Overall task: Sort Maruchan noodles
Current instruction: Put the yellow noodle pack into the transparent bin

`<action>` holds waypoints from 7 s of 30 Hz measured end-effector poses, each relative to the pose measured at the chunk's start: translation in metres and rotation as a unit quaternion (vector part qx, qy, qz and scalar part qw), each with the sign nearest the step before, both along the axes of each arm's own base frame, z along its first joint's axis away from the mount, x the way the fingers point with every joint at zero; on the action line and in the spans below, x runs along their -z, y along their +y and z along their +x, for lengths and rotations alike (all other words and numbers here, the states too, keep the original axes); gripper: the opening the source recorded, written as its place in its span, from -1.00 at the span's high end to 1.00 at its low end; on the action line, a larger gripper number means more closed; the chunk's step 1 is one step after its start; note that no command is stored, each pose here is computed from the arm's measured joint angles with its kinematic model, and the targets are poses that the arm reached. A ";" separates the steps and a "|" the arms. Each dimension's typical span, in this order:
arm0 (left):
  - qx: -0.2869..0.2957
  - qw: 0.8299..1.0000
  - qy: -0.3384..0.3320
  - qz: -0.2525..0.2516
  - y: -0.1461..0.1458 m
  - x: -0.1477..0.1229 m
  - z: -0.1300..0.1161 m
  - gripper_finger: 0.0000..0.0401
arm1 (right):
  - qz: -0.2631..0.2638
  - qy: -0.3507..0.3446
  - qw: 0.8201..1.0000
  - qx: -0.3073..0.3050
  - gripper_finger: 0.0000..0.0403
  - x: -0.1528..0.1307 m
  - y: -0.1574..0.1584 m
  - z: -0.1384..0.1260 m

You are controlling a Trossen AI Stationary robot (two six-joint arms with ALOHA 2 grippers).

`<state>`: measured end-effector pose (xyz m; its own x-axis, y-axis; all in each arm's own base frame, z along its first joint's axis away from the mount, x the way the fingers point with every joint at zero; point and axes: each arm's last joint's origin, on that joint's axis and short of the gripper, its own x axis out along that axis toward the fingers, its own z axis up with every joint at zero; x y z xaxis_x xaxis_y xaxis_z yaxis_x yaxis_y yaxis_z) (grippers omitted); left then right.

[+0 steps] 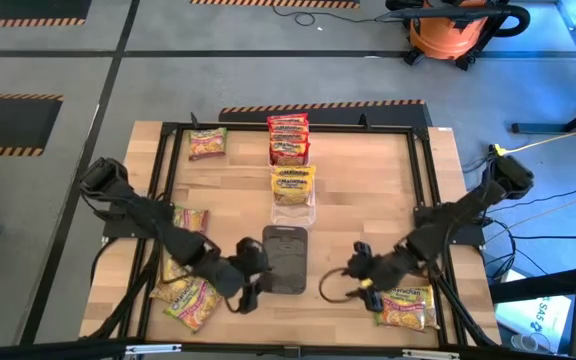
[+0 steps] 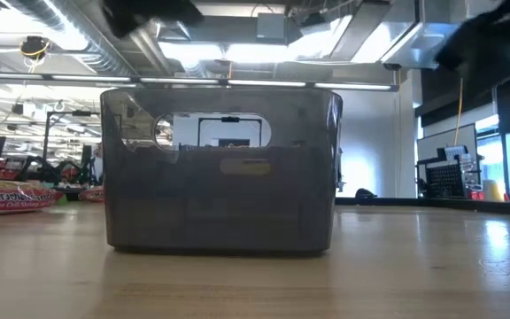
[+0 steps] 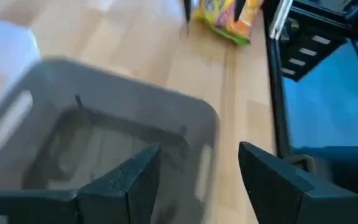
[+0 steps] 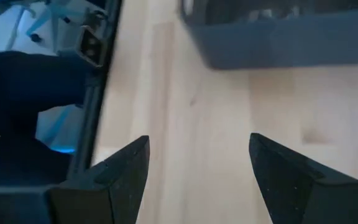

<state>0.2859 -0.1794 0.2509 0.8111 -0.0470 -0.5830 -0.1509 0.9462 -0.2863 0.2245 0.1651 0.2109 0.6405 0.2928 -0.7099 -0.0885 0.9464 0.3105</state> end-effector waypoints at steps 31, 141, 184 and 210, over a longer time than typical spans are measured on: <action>0.083 0.985 -0.117 -0.095 -0.102 0.033 -0.003 -0.04 | 0.229 0.313 0.915 0.108 -0.25 0.031 0.118 -0.107; 0.083 0.986 -0.140 0.040 -0.087 0.069 0.184 -0.04 | -0.005 0.108 0.969 0.223 -0.25 0.005 0.024 -0.099; 0.064 0.995 -0.072 0.033 -0.049 0.158 0.220 -0.04 | 0.249 0.111 0.948 0.166 -0.36 0.091 0.007 -0.083; 0.171 0.982 0.006 0.081 -0.091 0.047 0.156 -0.04 | 0.033 0.066 0.994 0.086 0.44 0.022 0.043 -0.051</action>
